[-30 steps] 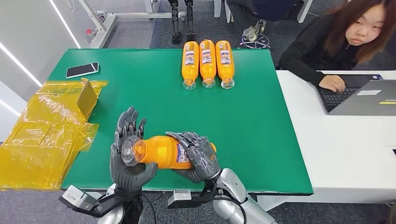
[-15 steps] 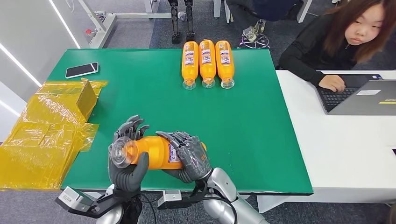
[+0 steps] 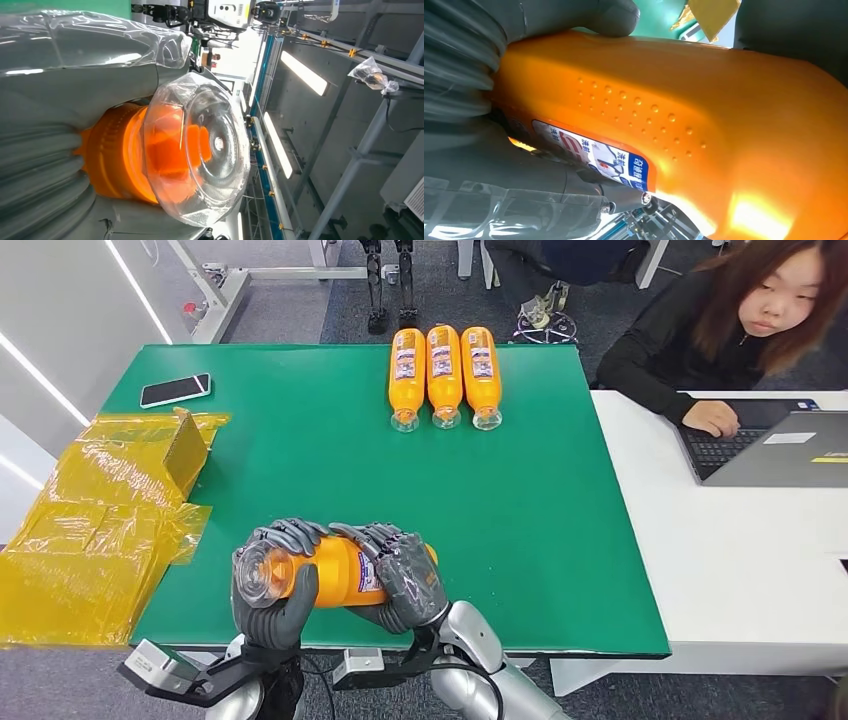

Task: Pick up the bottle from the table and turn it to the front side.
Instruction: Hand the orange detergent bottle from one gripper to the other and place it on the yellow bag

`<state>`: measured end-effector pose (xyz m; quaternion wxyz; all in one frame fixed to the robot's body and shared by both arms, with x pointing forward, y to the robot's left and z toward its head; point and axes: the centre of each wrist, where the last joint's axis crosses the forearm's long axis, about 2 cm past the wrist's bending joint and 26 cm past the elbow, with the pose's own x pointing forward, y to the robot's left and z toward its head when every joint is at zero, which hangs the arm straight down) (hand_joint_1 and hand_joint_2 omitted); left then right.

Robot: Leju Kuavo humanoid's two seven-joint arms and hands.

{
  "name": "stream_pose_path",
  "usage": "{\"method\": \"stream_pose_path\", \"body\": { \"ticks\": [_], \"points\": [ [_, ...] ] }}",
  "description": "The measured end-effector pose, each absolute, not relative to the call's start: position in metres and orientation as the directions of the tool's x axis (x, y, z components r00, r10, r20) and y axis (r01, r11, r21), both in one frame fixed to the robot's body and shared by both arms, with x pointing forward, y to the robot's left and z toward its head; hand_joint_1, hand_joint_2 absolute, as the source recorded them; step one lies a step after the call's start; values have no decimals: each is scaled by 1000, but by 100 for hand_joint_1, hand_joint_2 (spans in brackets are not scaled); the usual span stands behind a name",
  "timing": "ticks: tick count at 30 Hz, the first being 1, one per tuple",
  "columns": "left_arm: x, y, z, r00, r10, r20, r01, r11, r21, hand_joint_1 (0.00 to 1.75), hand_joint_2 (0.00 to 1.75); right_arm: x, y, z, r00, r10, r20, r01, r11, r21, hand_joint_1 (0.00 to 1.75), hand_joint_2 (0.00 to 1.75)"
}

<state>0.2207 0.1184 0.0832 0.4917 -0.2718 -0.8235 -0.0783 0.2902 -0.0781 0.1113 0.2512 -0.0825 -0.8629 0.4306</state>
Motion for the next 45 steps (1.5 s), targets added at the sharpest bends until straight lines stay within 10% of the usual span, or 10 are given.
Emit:
{"method": "stream_pose_path", "body": {
  "ticks": [3,25,45],
  "points": [
    [221,120,83,-369,367,854,524,841,-135,157,175,290,-77,112,-859,358,367,-76,619,-782,0,175],
    [223,121,81,-382,326,865,498,861,-104,155,175,289,-72,115,-868,343,359,-58,648,-760,0,175],
    [328,240,56,-407,-516,753,-95,844,527,163,175,287,-58,137,-887,264,378,-115,668,-735,0,175]
  ]
}}
